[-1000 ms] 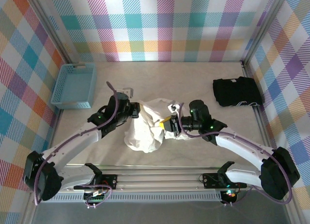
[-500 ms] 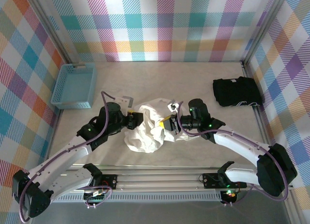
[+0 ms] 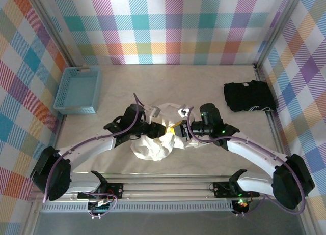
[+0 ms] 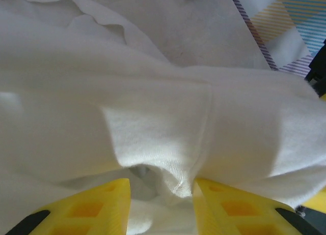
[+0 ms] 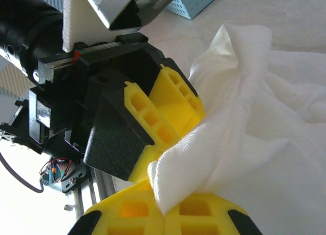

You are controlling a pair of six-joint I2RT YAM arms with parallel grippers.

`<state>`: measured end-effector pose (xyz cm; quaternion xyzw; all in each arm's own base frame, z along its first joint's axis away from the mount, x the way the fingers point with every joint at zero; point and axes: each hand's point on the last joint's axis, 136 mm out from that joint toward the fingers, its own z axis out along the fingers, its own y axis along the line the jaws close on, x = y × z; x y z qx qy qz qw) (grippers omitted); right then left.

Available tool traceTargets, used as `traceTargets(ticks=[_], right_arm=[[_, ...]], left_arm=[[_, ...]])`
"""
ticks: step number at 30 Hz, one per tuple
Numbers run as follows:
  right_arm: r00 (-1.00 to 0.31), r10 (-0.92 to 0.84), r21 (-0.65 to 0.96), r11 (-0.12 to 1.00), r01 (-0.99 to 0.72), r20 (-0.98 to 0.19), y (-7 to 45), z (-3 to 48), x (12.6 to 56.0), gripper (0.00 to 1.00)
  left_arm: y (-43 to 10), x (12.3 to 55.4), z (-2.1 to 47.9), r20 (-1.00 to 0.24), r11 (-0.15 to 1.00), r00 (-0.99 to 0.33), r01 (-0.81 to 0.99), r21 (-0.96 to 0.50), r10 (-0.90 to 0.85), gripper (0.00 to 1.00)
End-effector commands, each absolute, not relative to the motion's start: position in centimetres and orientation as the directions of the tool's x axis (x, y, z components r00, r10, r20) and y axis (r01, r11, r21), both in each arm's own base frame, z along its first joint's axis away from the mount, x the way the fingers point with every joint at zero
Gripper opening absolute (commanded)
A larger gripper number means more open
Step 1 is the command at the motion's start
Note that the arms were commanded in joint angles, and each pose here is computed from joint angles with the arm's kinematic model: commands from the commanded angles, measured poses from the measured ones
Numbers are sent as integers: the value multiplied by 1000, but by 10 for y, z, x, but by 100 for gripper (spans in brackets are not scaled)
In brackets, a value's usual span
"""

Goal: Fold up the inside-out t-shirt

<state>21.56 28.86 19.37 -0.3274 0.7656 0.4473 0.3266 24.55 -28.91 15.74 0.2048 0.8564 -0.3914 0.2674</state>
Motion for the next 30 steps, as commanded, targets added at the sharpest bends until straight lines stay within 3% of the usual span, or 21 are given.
traceTargets(ticks=[1,5,7,12,14,19,26,30], right_arm=[[-530,-205,434,375,-819,-823,287,204,216,0],[-533,-206,438,371,-819,-821,287,203,216,0],[-536,-207,442,370,-817,-818,287,202,216,0],[-530,-231,415,405,-815,-816,281,196,216,0],[-521,-257,370,462,-806,-814,273,190,221,0],[-528,-308,213,671,-711,-791,242,180,251,0],[-486,-274,177,697,-695,-830,250,195,270,0],[-442,-276,196,616,-763,-854,262,203,259,0]], left_arm=[[-306,248,176,-649,547,-749,602,-582,134,38],[-310,254,169,-642,553,-754,597,-581,139,40],[-313,258,168,-645,554,-751,598,-579,137,36],[-318,271,178,-672,564,-731,607,-560,120,6],[-316,271,190,-687,560,-717,619,-551,116,1],[-304,249,238,-723,503,-685,657,-562,88,0],[-286,228,274,-683,490,-729,613,-619,48,0],[-270,246,233,-645,654,-761,523,-547,69,0]])
